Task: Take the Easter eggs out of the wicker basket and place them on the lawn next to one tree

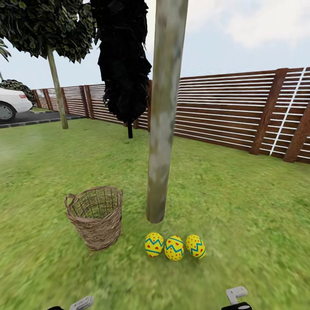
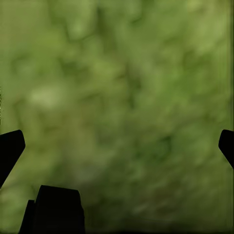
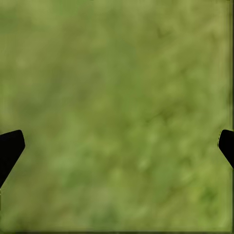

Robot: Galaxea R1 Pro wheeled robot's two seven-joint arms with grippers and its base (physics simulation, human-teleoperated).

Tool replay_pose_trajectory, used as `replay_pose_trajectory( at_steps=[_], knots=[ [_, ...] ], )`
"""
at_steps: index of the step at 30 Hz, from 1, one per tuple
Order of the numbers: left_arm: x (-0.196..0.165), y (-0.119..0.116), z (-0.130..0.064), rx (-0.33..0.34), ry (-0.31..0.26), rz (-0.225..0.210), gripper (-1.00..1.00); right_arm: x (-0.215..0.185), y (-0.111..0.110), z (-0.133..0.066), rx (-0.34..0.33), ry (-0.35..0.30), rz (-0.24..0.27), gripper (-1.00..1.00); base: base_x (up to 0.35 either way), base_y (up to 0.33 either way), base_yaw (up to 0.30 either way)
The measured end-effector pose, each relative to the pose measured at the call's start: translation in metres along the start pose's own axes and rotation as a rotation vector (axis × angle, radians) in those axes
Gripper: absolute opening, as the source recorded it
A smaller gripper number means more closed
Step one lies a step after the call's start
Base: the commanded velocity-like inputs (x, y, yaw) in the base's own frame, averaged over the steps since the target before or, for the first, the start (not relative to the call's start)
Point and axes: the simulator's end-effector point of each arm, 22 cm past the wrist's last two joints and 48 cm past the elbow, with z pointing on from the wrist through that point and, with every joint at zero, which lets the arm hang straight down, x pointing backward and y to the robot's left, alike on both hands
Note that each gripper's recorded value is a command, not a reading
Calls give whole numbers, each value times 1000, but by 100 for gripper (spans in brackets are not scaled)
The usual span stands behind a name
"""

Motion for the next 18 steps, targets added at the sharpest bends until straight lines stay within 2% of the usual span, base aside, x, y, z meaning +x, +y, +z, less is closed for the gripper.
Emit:
replay_pose_trajectory(
  at_steps=[14,18],
  knots=[
    [-3,-6,-24,-7,23,-5,100,-8,-5,-21,-3,29,1,100,0,0,0],
    [9,-8,-26,-15,55,-11,100,-11,-7,-26,-4,34,-1,100,0,0,28]
  ],
)
